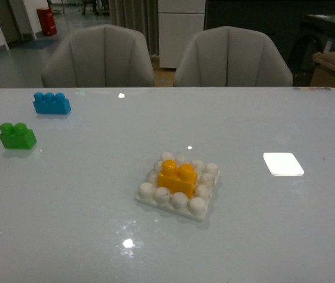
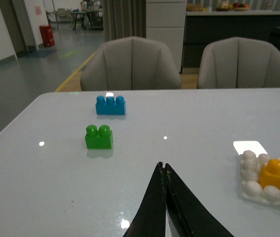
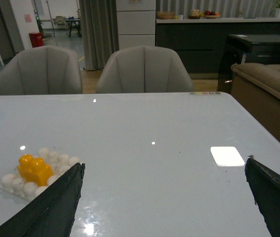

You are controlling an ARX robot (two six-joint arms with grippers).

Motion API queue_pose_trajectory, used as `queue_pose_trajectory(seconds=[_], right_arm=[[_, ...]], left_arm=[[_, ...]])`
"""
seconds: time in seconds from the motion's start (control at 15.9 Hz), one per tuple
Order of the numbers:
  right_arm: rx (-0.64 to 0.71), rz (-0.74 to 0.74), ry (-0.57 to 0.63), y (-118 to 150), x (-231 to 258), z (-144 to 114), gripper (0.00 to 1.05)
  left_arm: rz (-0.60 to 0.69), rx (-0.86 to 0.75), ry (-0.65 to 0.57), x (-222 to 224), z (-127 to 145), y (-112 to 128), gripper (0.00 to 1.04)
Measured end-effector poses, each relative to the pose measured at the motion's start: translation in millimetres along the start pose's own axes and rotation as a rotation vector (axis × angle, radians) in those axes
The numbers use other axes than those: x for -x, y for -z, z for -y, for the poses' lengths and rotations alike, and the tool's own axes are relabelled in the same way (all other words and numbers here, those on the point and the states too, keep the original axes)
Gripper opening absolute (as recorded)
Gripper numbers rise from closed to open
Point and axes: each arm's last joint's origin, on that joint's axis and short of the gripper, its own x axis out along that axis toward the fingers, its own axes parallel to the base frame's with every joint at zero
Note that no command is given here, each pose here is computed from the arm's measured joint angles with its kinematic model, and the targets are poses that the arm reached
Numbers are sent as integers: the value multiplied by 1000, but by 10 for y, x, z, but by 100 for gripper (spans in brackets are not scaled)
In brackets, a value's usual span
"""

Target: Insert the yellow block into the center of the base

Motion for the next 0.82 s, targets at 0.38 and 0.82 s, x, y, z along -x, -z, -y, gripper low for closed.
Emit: queue_pose_trajectory(seconds=[0.38, 0.82], right_arm=[[0, 1, 1, -2, 0, 0, 98], [0, 1, 1, -1, 0, 0, 98]], left_arm=[[24, 0, 5, 159, 4, -57, 2], [23, -1, 4, 279, 4, -55, 2]])
